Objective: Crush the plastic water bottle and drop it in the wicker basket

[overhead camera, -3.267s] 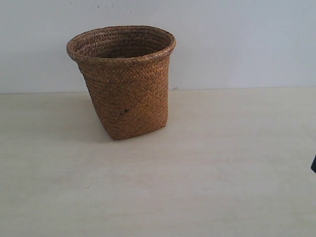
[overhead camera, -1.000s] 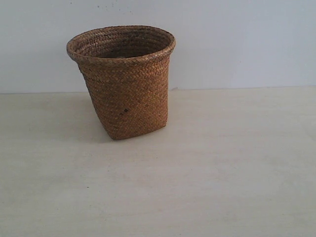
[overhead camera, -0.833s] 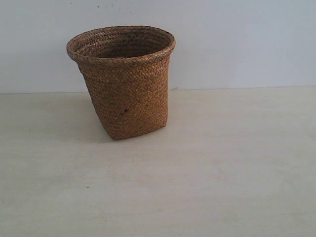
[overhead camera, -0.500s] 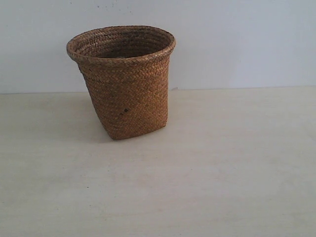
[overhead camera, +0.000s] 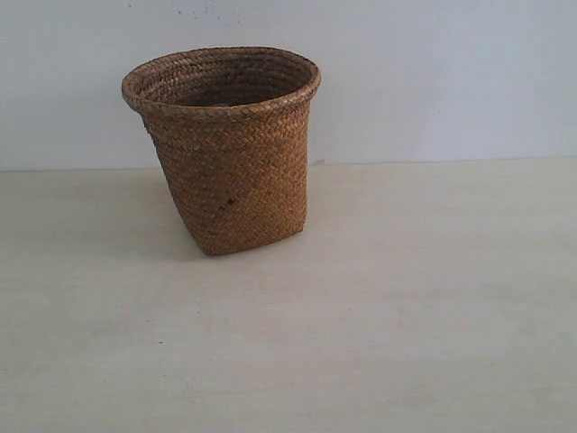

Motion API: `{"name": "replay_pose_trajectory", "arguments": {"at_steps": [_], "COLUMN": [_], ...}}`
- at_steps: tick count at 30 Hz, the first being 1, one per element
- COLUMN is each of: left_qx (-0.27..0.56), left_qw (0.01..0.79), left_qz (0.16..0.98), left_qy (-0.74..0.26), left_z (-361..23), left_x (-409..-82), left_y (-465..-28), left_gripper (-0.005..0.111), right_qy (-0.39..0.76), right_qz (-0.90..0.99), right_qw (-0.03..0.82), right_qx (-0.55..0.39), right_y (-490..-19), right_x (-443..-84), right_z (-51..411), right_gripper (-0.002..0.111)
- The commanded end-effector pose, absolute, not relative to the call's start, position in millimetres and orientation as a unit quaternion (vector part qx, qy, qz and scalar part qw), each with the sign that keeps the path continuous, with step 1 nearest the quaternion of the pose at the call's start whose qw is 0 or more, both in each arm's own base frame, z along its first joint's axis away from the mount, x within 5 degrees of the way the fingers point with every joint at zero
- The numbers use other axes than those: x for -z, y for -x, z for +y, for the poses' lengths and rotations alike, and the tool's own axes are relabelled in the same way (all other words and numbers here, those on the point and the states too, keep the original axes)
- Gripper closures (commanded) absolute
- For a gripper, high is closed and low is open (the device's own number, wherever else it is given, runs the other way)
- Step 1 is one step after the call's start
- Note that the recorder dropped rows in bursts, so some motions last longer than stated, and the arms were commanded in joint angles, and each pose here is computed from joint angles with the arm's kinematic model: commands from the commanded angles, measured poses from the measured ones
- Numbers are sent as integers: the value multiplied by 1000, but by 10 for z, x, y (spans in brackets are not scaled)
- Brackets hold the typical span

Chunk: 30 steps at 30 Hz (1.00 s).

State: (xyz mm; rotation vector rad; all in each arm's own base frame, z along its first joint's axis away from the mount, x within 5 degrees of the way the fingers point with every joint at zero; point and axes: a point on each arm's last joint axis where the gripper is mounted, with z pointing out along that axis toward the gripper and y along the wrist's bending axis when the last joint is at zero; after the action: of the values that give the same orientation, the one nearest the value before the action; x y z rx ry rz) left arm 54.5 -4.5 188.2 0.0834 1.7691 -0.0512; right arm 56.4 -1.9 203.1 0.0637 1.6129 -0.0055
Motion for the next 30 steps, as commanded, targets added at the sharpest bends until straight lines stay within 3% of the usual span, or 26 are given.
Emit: {"name": "replay_pose_trajectory", "arguments": {"at_steps": [1, 12, 30], "left_qx": [19, 19, 19], "left_qw": [637, 637, 637], "left_qz": [770, 770, 770], "left_qy": [-38, -38, -38], "left_z": [-43, -43, -43], "left_x": [-1881, -1881, -1881], "left_y": [-547, -547, -547], "left_gripper": [103, 103, 103], "right_qy": [-14, 57, 22], "right_qz": [749, 787, 789], "right_qw": [662, 613, 611], "right_qx": [-12, -31, -58], "right_y": [-558, -531, -531], "right_x": [-1942, -1829, -1829], "right_z": [8, 77, 78], "right_gripper": [108, 108, 108]}}
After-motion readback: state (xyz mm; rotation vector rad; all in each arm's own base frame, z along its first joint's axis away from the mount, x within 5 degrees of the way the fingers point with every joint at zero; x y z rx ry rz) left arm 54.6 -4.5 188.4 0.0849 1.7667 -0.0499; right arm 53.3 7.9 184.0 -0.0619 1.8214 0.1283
